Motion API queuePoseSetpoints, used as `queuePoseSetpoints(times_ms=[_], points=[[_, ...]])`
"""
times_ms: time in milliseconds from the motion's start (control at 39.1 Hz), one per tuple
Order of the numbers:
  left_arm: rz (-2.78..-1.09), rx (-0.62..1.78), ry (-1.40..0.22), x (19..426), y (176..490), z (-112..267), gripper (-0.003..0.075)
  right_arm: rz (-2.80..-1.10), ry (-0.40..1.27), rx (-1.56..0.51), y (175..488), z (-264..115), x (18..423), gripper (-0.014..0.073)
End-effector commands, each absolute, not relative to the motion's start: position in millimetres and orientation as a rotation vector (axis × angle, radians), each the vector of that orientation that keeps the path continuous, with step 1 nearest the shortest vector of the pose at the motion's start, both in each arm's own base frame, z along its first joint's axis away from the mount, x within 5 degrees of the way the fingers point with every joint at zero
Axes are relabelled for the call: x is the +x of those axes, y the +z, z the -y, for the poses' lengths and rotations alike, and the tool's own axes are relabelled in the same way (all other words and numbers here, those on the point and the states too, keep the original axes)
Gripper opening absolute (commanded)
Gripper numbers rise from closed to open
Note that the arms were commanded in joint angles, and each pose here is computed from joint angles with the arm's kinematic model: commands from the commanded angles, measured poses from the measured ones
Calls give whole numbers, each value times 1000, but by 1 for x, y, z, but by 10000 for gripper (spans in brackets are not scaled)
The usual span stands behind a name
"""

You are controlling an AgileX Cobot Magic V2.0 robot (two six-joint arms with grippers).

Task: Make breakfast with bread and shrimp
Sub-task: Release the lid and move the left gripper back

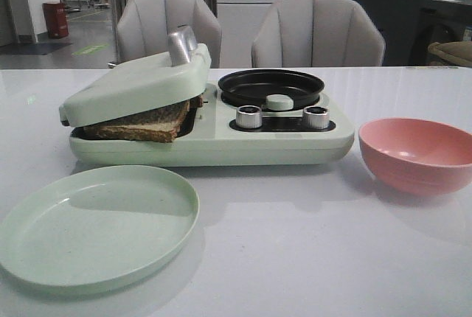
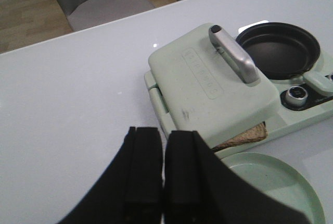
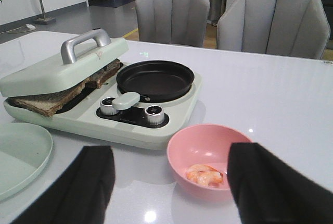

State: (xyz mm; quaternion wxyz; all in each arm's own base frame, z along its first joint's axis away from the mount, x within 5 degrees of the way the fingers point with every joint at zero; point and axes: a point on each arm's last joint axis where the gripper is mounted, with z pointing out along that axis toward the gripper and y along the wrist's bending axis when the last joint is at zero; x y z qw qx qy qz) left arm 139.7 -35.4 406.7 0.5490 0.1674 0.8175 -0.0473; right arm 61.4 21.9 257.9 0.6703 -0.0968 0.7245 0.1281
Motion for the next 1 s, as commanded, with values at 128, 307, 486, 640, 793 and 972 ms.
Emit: queuePoseSetpoints(times_ms=[128,307,486,640,793,972], points=[[-1685,331,-195,88,385,29,117,-1533,289,-187,275,-20,62,561],[-1645,336,-212,62,342,24,117,-1533,289,-187,275,-20,62,561],[-1625,333,-253,47,306,22,117,-1533,289,-187,275,-20,62,561],[-1607,313,-273,43,289,21,117,-1533,289,-187,275,-20,62,561],[-1597,308,-272,44,289,21,117,-1520,288,-183,276,-20,62,561],[-1588,309,-263,44,289,20,117,-1456,279,-165,286,-18,61,561]])
